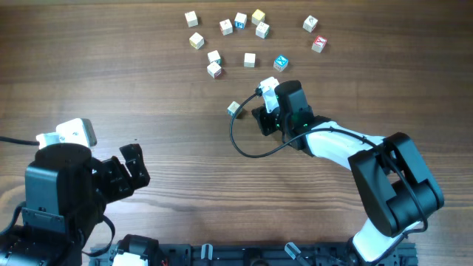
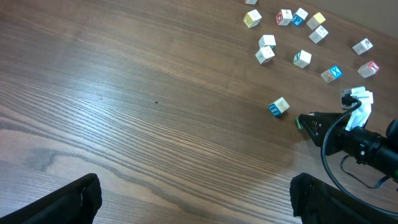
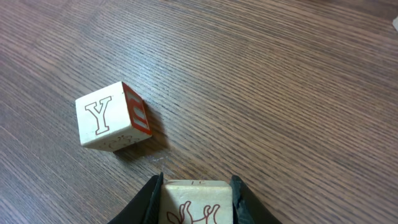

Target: Form a circle

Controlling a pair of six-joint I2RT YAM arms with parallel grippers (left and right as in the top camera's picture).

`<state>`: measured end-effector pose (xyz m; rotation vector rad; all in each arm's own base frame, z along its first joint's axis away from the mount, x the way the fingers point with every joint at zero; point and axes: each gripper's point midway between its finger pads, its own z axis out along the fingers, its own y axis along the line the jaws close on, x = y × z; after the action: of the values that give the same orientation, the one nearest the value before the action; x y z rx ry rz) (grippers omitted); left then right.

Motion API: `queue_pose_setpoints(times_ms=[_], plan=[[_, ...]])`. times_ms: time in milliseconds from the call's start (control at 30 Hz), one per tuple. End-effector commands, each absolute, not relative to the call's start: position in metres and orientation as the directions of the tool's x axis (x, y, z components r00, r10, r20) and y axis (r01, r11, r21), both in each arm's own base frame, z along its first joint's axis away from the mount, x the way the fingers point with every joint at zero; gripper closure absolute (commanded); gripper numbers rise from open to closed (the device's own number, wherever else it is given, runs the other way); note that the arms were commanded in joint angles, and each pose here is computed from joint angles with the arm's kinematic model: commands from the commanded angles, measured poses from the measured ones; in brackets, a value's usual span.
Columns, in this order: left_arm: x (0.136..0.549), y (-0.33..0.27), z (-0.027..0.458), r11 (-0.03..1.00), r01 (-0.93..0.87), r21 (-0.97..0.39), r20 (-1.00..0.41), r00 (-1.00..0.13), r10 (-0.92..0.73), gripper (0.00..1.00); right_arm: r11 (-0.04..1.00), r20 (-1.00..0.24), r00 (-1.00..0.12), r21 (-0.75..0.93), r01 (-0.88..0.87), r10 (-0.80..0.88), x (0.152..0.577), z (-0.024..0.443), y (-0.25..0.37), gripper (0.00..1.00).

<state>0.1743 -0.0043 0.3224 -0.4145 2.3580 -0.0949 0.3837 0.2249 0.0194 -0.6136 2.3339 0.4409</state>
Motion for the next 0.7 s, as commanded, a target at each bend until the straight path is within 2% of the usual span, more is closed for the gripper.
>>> queue_pose_setpoints(times_ms=[0, 233, 667], plan=[[0.1748, -0.001, 0.3228, 0.941, -0.286, -0.181, -0.66, -0.674, -0.332, 0.0, 0.815, -0.677, -0.646, 0.117, -0.568, -0.353, 0.3805, 0.0119, 0.2254, 0.8], [0.1749, -0.001, 0.3229, 0.941, -0.286, -0.181, -0.66, -0.674, -0.332, 0.0, 0.774, -0.691, -0.607, 0.108, -0.624, -0.394, 0.3777, 0.0142, 0.2319, 0.76], [0.1748, -0.001, 0.3228, 0.941, -0.286, -0.181, -0.66, -0.674, -0.332, 0.0, 0.772, -0.706, -0.593, 0.102, -0.627, -0.387, 0.3811, 0.0178, 0.2336, 0.72]])
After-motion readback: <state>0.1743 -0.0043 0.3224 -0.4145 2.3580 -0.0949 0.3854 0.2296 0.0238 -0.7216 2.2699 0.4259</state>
